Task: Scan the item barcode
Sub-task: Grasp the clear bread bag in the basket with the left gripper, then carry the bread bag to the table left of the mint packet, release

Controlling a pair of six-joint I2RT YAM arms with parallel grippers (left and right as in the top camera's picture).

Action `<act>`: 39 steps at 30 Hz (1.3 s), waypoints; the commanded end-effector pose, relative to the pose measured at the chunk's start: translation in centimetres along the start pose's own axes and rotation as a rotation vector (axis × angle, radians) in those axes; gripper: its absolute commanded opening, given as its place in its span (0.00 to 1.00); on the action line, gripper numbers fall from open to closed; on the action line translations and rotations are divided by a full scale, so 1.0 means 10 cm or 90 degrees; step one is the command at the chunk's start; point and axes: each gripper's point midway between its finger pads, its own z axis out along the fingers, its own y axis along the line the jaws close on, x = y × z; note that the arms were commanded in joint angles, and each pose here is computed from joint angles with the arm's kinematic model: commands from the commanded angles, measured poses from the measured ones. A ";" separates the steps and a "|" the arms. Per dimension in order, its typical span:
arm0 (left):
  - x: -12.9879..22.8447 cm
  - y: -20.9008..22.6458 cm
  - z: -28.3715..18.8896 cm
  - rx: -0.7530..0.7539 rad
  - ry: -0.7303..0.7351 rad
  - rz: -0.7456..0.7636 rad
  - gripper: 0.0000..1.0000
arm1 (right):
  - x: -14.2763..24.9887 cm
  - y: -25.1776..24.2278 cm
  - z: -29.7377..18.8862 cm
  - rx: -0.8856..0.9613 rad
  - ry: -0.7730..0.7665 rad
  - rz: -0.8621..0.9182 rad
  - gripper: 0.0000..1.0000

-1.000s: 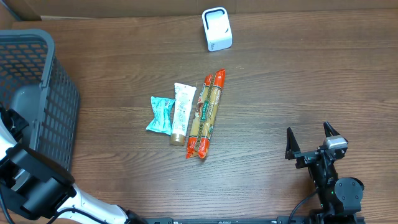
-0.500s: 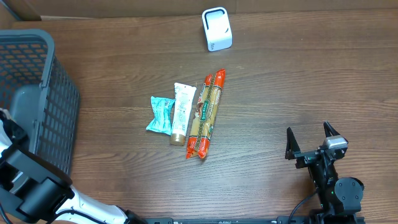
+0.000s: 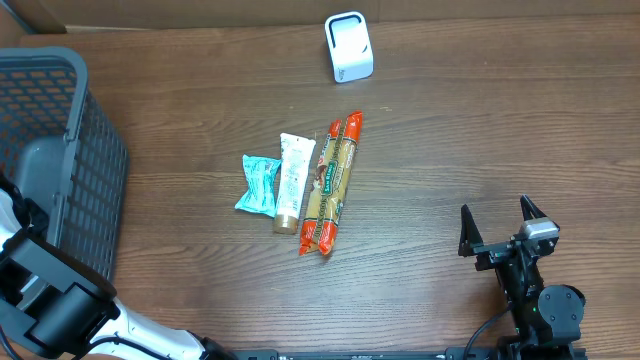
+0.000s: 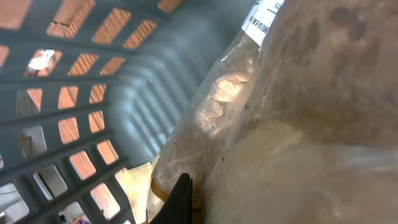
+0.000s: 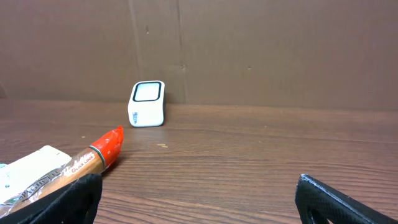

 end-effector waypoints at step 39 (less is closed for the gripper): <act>1.41 -2.07 -3.86 0.234 -0.514 0.288 0.04 | 0.02 0.00 0.00 0.002 -0.003 -0.004 1.00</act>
